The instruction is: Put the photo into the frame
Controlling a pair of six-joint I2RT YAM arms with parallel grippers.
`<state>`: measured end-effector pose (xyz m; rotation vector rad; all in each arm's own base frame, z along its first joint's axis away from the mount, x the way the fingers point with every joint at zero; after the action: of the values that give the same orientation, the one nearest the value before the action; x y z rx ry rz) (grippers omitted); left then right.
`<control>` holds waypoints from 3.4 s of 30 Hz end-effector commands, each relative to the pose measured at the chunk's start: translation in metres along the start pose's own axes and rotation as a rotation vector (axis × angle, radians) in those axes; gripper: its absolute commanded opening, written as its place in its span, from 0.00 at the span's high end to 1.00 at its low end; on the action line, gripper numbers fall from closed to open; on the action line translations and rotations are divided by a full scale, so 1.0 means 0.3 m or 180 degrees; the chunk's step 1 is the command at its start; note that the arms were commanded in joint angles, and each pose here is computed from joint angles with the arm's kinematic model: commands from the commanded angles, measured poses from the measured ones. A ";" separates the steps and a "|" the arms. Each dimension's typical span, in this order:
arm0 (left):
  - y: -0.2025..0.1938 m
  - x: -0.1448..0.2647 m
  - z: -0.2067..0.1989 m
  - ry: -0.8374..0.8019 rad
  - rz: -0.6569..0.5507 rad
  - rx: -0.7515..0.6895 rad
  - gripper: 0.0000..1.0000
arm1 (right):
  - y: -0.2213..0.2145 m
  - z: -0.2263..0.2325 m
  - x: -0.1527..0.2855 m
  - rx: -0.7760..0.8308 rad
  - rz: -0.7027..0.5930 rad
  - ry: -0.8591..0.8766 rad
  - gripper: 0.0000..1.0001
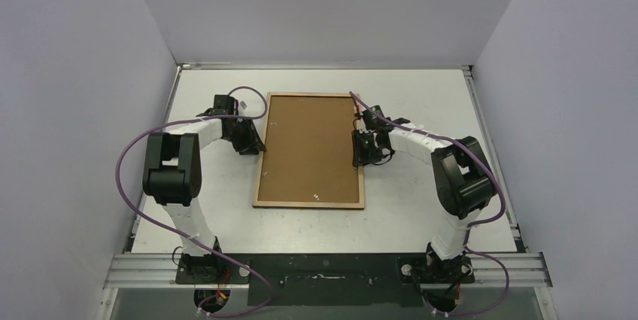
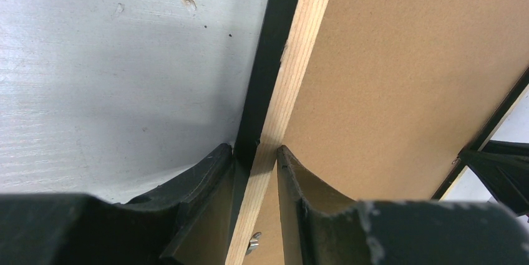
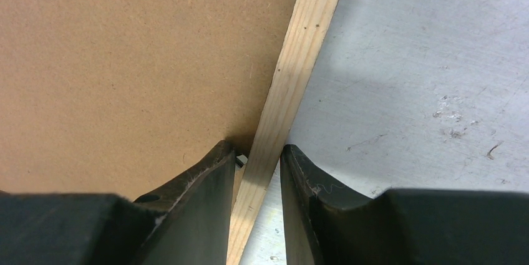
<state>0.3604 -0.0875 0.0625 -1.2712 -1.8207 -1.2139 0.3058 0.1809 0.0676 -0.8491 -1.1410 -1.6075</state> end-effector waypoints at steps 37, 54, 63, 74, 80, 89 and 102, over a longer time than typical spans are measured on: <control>-0.255 0.092 -0.069 -0.0286 -0.0069 0.0552 0.46 | -0.004 0.011 0.070 -0.1733 -0.0816 -0.0894 0.49; -0.303 0.093 -0.055 -0.0210 0.0016 0.0545 0.53 | -0.063 -0.002 0.003 -0.1822 -0.0589 -0.0860 0.62; -0.301 0.077 -0.061 -0.0292 0.0036 0.0569 0.56 | -0.064 0.017 0.020 -0.1817 -0.0635 -0.0610 0.71; -0.291 0.055 -0.089 -0.0431 0.0044 0.0604 0.58 | -0.090 0.042 -0.003 -0.1563 -0.0447 -0.0271 0.82; -0.290 0.048 -0.093 -0.0439 0.0055 0.0585 0.58 | -0.104 0.039 -0.019 -0.1510 -0.0378 -0.0210 0.87; -0.297 0.042 -0.096 -0.0486 0.0069 0.0600 0.58 | -0.059 0.099 -0.016 -0.1674 -0.0545 0.0314 0.88; -0.283 0.039 -0.118 -0.0554 0.0084 0.0585 0.58 | -0.030 0.110 0.031 -0.1833 -0.0670 0.0400 0.96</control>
<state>0.2815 -0.1033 0.0629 -1.2030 -1.9872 -0.9880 0.2914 0.1740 0.0656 -1.1735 -0.8870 -2.1687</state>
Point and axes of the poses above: each gripper's point midway between its finger pads, its own x axis back along the fingers, its own z axis along the line the jaws close on, y = z × x, the point moved 5 cm from there along x, back along the fingers, and after that the axes turned 15 degrees about -x, right-handed, at the moved point
